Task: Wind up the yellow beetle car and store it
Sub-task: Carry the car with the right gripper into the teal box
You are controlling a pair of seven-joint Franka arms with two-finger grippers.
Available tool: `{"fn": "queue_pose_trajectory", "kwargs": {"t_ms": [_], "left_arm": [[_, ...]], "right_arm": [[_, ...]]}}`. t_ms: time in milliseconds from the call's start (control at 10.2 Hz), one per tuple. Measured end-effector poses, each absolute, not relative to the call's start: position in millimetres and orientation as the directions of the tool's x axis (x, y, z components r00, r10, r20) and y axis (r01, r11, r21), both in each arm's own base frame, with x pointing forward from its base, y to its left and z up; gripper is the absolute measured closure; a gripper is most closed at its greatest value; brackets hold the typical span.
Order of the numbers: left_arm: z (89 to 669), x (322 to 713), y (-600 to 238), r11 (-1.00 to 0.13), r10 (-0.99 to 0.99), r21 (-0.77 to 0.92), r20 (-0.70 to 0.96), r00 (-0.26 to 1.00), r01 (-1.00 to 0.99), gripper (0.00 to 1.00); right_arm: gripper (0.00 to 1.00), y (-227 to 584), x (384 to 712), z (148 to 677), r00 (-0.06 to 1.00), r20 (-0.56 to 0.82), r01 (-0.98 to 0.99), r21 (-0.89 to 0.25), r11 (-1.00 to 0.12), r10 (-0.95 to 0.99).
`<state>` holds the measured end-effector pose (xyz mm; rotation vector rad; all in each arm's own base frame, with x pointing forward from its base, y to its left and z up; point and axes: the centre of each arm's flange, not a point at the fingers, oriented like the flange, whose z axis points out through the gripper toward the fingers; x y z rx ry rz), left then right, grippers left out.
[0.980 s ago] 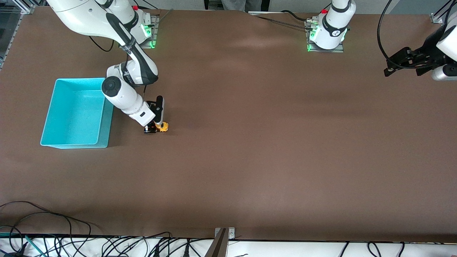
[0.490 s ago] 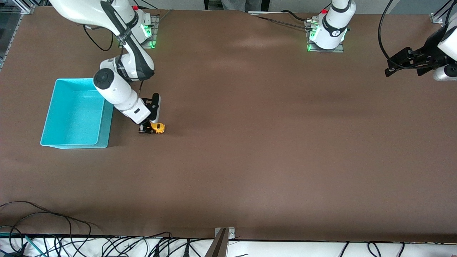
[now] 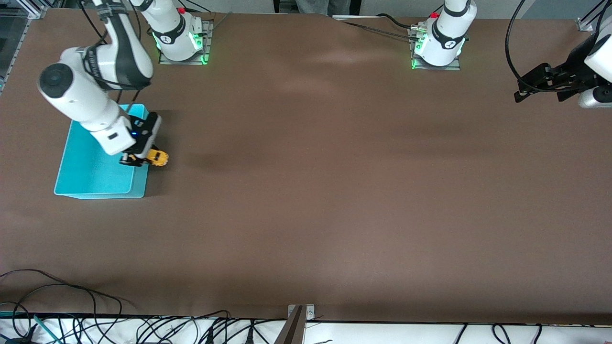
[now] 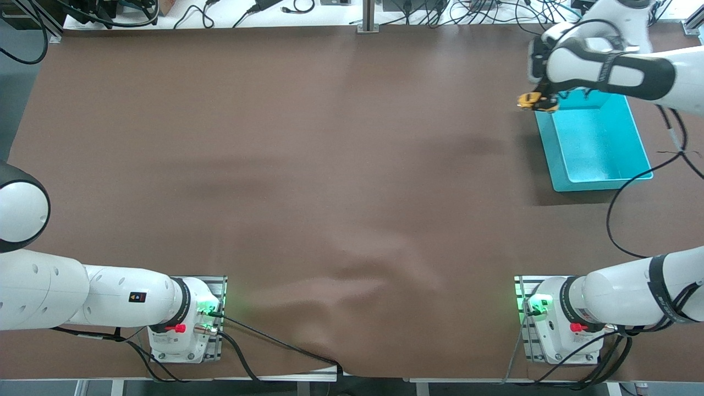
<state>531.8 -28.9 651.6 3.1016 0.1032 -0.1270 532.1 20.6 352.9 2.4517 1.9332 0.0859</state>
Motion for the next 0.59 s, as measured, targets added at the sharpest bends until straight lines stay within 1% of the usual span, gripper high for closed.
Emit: {"fn": "queue_pose_trajectory", "kwargs": {"t_ms": [196,392,588], "left_arm": [[651.5,531.8,-29.1,-0.997,0.065,0.033,-0.083,0.994,0.068,0.0],[651.3,531.9,-28.5,-0.997,0.066,0.033,-0.084,0.994,0.069,0.0],[651.2,532.0,-27.9,-0.997,0.068,0.033,-0.084,0.994,0.071,0.0]], "right_arm": [[0.55,-44.9,526.1,349.7,0.302,0.015,0.953,0.018,-0.302,0.953],[0.55,-109.9,513.6,337.5,0.356,0.0,0.935,-0.005,-0.356,0.935],[0.55,-141.8,505.8,312.6,0.38,-0.02,0.925,-0.01,-0.38,0.925]]}}
